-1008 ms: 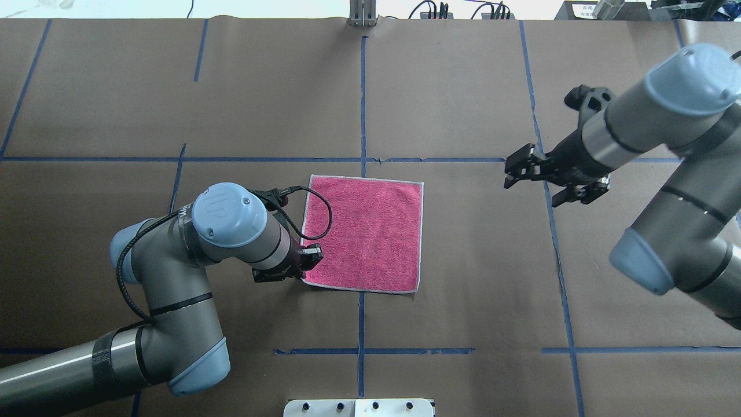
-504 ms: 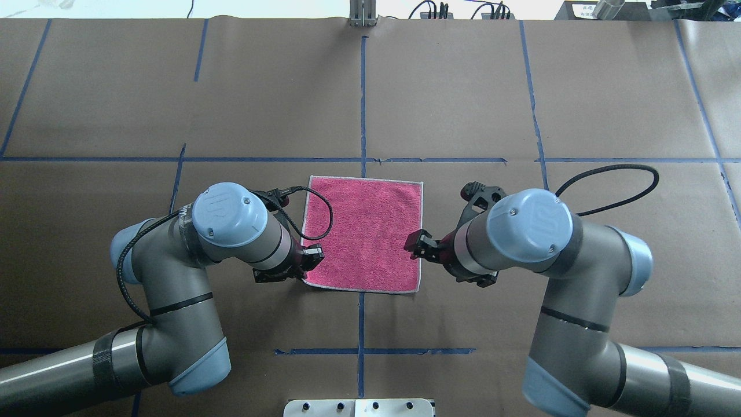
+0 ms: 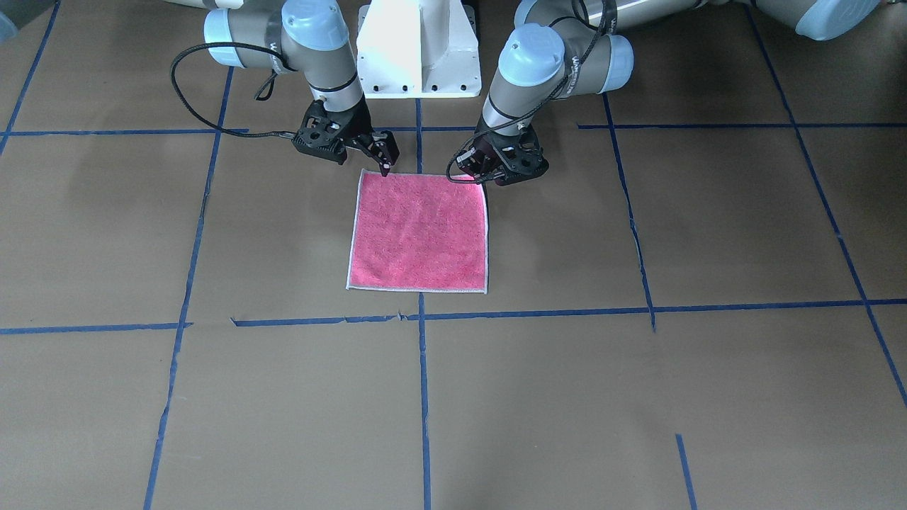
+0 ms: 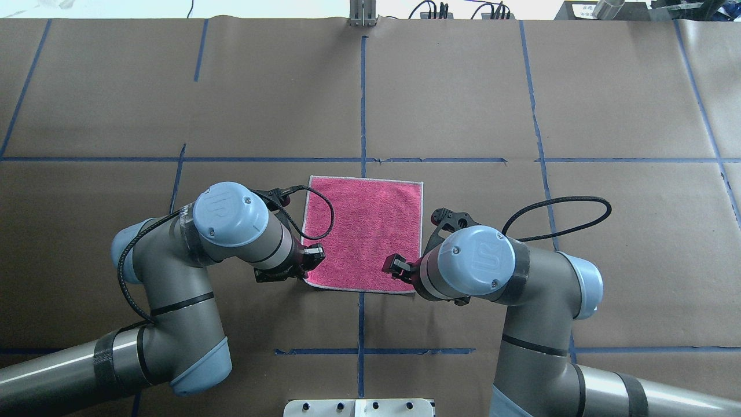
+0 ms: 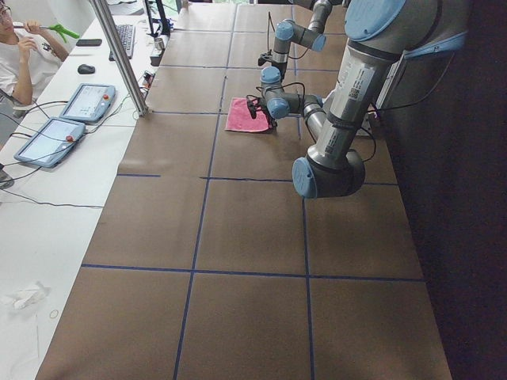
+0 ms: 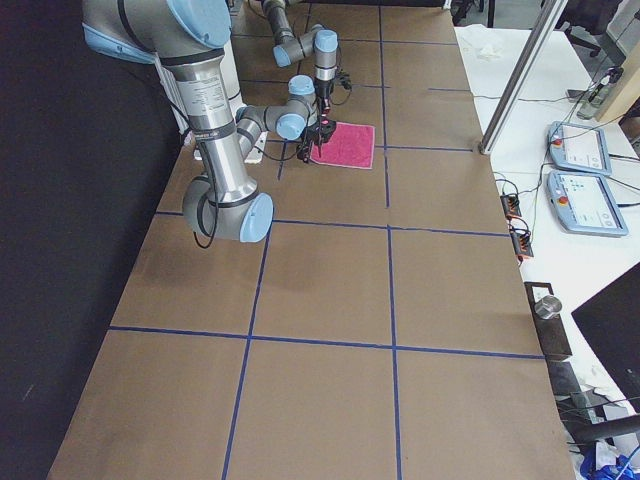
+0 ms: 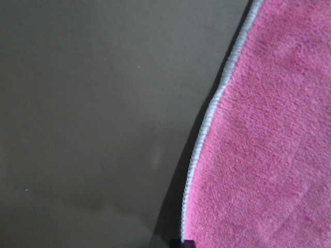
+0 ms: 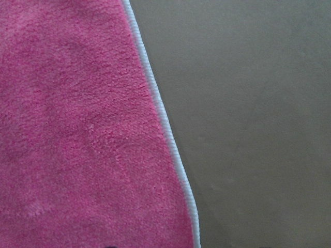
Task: Fold towel twice with both arms
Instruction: 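Lower the right gripper to the opposite towel edge while the left gripper holds its edge, then grip both towel edges and lift them up toward each other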
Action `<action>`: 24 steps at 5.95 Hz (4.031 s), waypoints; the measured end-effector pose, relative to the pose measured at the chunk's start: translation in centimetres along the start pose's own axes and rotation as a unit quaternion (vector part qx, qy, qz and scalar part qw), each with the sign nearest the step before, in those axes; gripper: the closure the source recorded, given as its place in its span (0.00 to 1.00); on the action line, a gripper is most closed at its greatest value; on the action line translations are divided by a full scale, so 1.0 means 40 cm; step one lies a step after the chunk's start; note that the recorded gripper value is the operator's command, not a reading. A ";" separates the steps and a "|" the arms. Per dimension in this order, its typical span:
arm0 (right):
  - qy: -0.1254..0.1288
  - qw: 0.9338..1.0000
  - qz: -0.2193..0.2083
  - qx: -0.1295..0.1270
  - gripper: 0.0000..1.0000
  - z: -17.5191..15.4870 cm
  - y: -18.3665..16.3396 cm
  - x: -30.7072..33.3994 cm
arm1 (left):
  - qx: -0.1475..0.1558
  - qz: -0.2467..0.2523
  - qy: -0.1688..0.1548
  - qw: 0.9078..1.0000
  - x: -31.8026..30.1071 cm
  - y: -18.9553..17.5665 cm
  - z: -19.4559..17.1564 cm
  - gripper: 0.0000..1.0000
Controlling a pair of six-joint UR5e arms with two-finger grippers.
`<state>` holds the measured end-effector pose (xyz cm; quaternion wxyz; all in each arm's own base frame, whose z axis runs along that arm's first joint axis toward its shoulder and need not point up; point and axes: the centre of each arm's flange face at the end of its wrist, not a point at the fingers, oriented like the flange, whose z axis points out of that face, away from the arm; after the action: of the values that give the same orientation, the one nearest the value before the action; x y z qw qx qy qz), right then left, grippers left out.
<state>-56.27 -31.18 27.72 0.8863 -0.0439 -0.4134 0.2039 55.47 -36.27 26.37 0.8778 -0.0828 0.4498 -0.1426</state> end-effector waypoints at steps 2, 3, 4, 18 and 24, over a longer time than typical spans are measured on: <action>0.006 1.000 0.001 0.003 0.43 0.016 -0.003 -0.001 | 0.000 0.000 0.000 1.000 0.000 0.000 0.000 0.98; 0.007 1.000 0.002 0.004 0.47 0.016 -0.009 0.000 | 0.000 0.000 0.000 1.000 -0.001 0.000 0.001 0.98; 0.007 1.000 0.004 0.006 0.56 0.015 -0.017 0.001 | 0.000 0.000 -0.001 1.000 -0.003 -0.001 0.002 0.98; -0.027 0.998 0.043 0.045 1.00 -0.082 -0.227 -0.054 | 0.041 -0.018 0.035 0.998 0.073 -0.145 -0.106 1.00; -0.023 0.994 0.074 0.073 1.00 -0.060 -0.379 -0.171 | 0.062 -0.039 0.031 0.997 0.108 -0.273 -0.058 1.00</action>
<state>-53.46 -47.52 24.99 0.8598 -0.0050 -0.4137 0.2991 54.08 -48.04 24.69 0.8605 -0.0415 0.4638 -0.2067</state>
